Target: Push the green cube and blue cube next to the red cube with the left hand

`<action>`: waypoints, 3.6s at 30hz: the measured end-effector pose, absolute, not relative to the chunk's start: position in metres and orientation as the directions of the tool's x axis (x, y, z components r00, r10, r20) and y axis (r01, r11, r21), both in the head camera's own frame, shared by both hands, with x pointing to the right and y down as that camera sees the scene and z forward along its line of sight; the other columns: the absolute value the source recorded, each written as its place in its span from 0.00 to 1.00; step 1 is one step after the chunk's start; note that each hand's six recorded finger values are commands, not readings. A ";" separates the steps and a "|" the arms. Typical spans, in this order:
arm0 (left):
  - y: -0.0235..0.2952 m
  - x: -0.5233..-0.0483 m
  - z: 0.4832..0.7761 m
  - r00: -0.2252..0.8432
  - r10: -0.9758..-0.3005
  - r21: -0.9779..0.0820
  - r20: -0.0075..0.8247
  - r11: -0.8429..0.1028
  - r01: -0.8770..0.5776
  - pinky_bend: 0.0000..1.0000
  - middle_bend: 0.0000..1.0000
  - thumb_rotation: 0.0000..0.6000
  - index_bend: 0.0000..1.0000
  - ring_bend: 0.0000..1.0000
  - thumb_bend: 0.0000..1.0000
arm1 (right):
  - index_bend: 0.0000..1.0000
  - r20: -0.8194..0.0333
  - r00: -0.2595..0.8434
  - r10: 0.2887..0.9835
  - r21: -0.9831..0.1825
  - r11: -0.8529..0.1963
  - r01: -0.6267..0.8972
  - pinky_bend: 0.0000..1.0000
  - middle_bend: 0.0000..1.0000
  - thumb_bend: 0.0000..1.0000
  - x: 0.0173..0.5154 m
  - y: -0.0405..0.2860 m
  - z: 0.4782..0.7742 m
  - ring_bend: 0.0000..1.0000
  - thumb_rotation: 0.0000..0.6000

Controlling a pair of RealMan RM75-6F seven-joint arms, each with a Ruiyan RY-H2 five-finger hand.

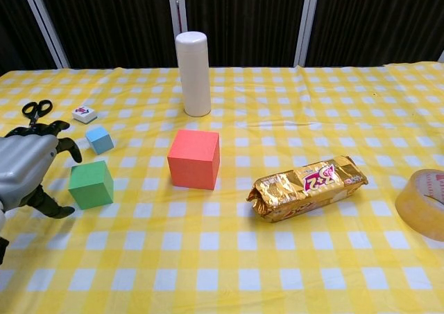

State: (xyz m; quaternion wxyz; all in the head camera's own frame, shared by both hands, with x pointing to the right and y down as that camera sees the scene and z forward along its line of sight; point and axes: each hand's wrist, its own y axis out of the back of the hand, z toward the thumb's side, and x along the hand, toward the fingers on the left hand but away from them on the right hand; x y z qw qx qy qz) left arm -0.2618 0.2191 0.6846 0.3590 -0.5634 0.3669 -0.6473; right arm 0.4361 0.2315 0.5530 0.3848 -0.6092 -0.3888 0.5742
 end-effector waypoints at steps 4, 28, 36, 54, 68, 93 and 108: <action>0.222 -0.264 0.683 -0.152 -0.880 -0.888 0.449 -0.459 0.036 0.00 0.00 1.00 0.31 0.00 0.18 | 0.16 -0.405 0.041 0.913 -0.913 -0.406 0.031 0.00 0.00 0.32 0.435 0.232 0.554 0.00 1.00; 0.215 -0.248 0.695 -0.166 -0.874 -0.884 0.457 -0.466 0.018 0.00 0.00 1.00 0.32 0.00 0.18 | 0.16 -0.421 0.034 0.906 -0.906 -0.422 0.032 0.00 0.00 0.32 0.437 0.233 0.556 0.00 1.00; 0.213 -0.246 0.697 -0.175 -0.873 -0.884 0.456 -0.466 0.022 0.00 0.00 1.00 0.32 0.00 0.18 | 0.16 -0.423 0.036 0.905 -0.905 -0.424 0.028 0.00 0.00 0.32 0.436 0.233 0.557 0.00 1.00; 0.212 -0.239 0.704 -0.178 -0.872 -0.882 0.457 -0.469 0.035 0.00 0.00 1.00 0.34 0.00 0.22 | 0.16 -0.426 0.033 0.904 -0.904 -0.427 0.028 0.00 0.00 0.32 0.437 0.233 0.557 0.00 1.00; 0.213 -0.240 0.700 -0.177 -0.877 -0.887 0.446 -0.460 0.045 0.00 0.00 1.00 0.36 0.00 0.29 | 0.16 -0.426 0.031 0.904 -0.904 -0.427 0.026 0.00 0.00 0.32 0.437 0.233 0.557 0.00 1.00; 0.199 -0.237 0.688 -0.160 -0.903 -0.912 0.399 -0.408 0.027 0.00 0.00 1.00 0.43 0.00 0.46 | 0.16 -0.426 0.020 0.905 -0.904 -0.426 0.029 0.00 0.00 0.32 0.440 0.235 0.555 0.00 1.00; 0.144 -0.222 0.675 -0.015 -0.901 -0.901 0.434 -0.434 -0.012 0.00 0.00 1.00 0.42 0.00 0.45 | 0.16 -0.431 0.011 0.902 -0.902 -0.431 0.035 0.00 0.00 0.32 0.440 0.236 0.554 0.00 1.00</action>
